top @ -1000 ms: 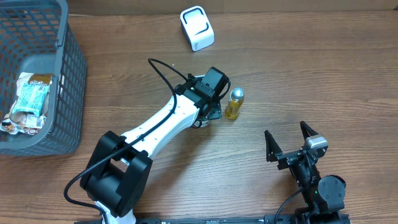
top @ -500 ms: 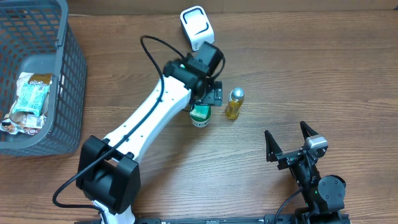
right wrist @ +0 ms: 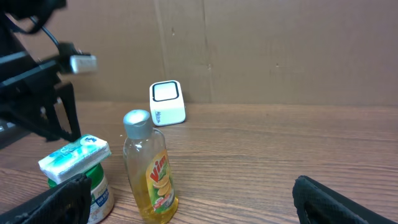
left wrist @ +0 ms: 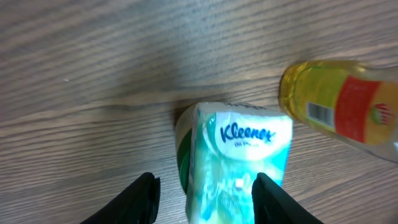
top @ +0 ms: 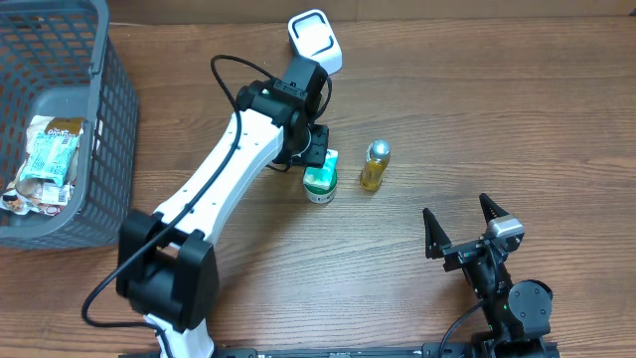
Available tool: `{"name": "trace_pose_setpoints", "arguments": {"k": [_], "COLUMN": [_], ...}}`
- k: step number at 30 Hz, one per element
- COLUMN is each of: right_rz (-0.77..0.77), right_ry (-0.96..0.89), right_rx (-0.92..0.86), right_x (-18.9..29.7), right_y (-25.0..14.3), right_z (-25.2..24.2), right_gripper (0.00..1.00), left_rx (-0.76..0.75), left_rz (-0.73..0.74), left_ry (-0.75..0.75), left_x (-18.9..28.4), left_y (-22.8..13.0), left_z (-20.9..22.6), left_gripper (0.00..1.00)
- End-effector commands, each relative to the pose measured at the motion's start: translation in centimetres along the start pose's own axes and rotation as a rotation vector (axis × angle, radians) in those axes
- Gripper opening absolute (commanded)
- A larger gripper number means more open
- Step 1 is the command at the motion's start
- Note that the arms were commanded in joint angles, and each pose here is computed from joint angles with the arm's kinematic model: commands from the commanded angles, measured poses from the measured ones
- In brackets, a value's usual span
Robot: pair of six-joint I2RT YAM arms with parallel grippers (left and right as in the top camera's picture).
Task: Scan the item barcode
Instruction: 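Lower the green-capped tub onto the table left of the soap bottle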
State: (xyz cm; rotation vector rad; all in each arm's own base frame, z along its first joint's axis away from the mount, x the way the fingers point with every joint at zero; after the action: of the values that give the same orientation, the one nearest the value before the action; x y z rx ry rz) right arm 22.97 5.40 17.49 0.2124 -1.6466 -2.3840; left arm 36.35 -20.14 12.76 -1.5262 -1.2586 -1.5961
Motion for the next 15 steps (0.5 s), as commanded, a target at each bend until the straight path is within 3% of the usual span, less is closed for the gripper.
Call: {"name": "trace_pose_setpoints", "arguments": {"k": [1,5,9,15], "right_rz": [-0.003,-0.003,-0.003,-0.003], "right_ry": [0.004,0.004,0.004,0.004], "right_rx": [0.002,0.002,0.002,0.002], "right_x": [0.0,0.0,0.0,0.0], "right_y": [-0.2,-0.2,-0.2,-0.2], "right_z": [0.0,0.0,0.0,0.0], "right_gripper": [1.00,1.00,1.00,1.00], "left_rx": [-0.022,-0.013,-0.005,0.008], "left_rz": [0.072,0.132,0.142,0.080], "left_ry": [-0.033,-0.058,-0.053,-0.051], "left_x": [-2.7,-4.9,-5.2,-3.0], "left_y": [-0.6,-1.3,-1.4,-0.4], "left_z": [-0.3,-0.5,-0.1,0.7], "left_gripper": [0.45,0.37,0.16,0.08]}}
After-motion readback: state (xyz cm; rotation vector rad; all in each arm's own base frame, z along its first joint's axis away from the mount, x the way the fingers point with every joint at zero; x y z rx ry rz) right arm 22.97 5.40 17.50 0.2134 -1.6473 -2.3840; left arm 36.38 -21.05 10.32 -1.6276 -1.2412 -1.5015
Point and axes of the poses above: each gripper's point midway between its finger pads, its own x axis back along the fingers, its own z axis along the line the jaws close on, y = z × x, the point moved 1 cm from there along x, back along the fingers, and after that the axes turned 15 degrees about -x, right-handed, at the moved point
